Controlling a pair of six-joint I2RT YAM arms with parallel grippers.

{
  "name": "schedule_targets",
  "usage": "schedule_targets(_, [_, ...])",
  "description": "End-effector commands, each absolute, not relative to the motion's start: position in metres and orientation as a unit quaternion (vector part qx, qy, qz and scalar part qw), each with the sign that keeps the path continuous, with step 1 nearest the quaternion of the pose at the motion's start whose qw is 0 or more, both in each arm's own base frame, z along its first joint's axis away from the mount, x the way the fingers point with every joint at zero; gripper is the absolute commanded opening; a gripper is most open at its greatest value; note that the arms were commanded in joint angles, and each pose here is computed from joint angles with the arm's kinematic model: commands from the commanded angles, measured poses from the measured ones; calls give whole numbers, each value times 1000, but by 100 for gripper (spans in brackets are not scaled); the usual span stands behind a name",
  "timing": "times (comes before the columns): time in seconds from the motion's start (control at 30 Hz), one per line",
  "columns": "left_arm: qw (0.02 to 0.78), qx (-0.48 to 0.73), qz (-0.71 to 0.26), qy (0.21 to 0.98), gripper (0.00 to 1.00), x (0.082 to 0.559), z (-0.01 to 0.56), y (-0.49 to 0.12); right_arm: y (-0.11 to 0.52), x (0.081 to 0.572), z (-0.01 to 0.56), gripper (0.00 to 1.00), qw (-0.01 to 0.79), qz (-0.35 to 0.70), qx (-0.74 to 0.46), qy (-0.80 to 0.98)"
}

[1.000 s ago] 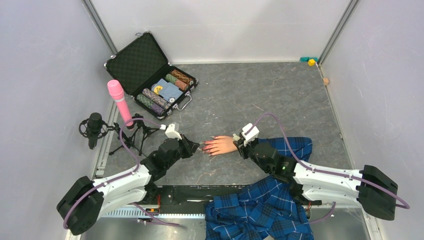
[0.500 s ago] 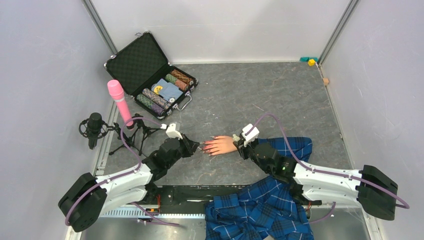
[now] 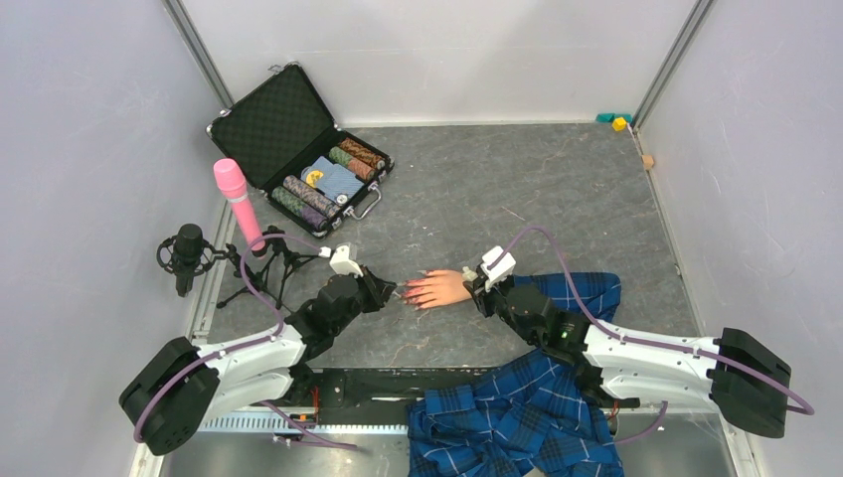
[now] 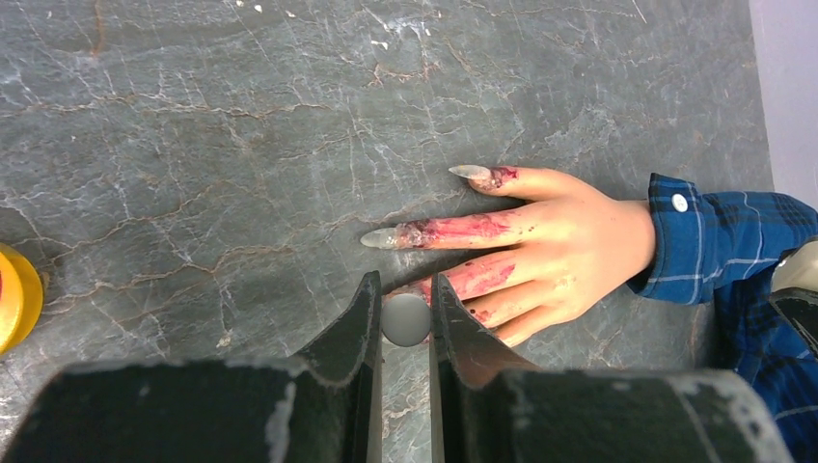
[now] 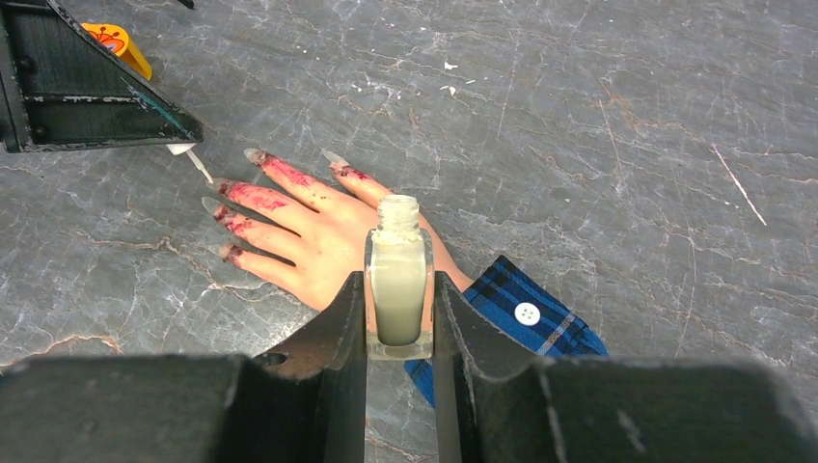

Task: Paint the nails
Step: Paint the nail polish on the nail.

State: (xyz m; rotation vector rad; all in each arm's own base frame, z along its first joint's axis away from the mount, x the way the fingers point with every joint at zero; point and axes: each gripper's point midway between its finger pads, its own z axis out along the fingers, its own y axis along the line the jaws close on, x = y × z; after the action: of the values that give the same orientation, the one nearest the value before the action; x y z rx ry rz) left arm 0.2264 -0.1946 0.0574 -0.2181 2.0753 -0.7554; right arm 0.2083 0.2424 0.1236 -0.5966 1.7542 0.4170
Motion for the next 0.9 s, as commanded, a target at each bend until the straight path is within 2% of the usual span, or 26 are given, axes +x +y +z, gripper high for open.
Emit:
schedule_targets(0.0, [473, -94, -300, 823, 2, 237, 65, -191, 246, 211, 139, 0, 604, 198, -242, 733])
schedule_targets(0.87, [463, -92, -304, 827, 2, 236, 55, -194, 246, 210, 137, 0, 602, 199, -242, 734])
